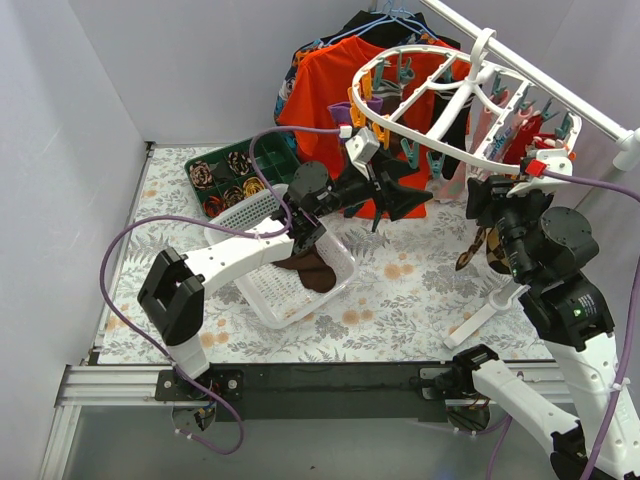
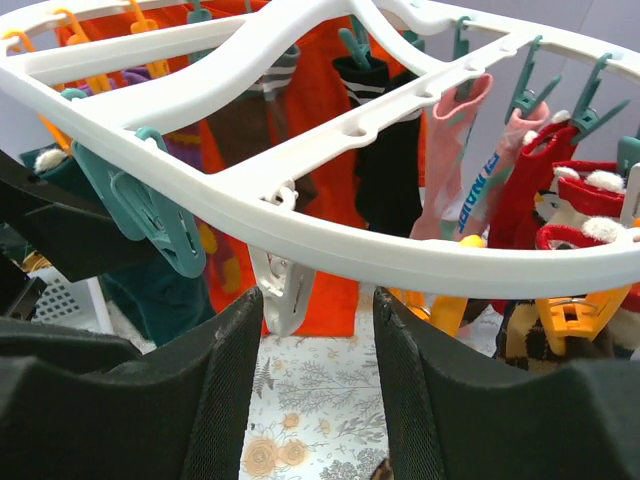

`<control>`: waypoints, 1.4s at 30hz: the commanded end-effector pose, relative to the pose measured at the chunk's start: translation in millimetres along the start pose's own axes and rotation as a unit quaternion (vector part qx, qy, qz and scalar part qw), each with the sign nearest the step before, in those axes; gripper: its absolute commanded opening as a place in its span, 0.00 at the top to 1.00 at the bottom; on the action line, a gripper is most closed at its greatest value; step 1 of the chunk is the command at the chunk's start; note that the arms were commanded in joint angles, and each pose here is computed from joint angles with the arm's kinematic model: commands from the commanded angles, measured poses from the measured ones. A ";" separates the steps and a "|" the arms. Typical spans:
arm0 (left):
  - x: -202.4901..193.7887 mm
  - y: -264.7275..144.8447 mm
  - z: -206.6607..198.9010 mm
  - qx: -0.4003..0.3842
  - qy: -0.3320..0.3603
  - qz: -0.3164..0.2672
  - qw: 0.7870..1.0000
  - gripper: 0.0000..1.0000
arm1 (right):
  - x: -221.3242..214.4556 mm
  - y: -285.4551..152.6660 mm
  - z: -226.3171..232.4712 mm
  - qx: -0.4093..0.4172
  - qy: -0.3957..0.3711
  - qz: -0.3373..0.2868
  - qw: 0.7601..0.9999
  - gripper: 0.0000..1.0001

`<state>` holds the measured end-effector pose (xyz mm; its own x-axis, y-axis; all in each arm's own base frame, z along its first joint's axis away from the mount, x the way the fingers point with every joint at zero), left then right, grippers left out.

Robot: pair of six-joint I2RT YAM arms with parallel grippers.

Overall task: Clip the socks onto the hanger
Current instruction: Open the clamp at the hanger.

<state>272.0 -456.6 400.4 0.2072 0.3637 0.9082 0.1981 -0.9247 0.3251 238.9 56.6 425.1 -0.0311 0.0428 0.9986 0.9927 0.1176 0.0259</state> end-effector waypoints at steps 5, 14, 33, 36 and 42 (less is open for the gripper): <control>7.3 10.1 -18.3 -0.021 0.021 -0.011 1.000 0.27 | 19.3 2.4 4.3 0.009 0.020 -0.029 0.999 0.47; 5.1 10.7 -22.7 -0.015 0.041 -0.007 0.999 0.27 | 31.9 6.6 -6.0 -0.027 0.037 -0.050 0.998 0.55; 3.4 12.3 -32.4 -0.020 0.066 -0.011 0.998 0.27 | 36.9 0.8 -4.5 -0.016 0.039 -0.058 0.997 0.99; 3.8 15.1 -38.0 -0.033 0.077 -0.021 0.996 0.27 | 36.8 0.5 -2.7 -0.011 0.043 -0.058 0.997 0.99; 5.1 22.3 -41.1 -0.027 0.127 -0.060 0.990 0.27 | 38.7 -1.1 2.0 0.003 0.055 -0.058 0.997 0.99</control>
<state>241.0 -482.3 402.8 0.0594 0.3648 0.9292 0.1403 -0.9246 0.3540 244.3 58.5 438.6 -0.0673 -0.0214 0.9975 0.9924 0.1019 0.0692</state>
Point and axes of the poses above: each gripper's point midway between its finger pads, its own y axis out along the fingers, its own z axis along the line the jaws close on, x = y × z, the point moved 1 cm from there along -y, back along the fingers, and after that the axes turned 5 degrees about -y, right-handed, at the moved point
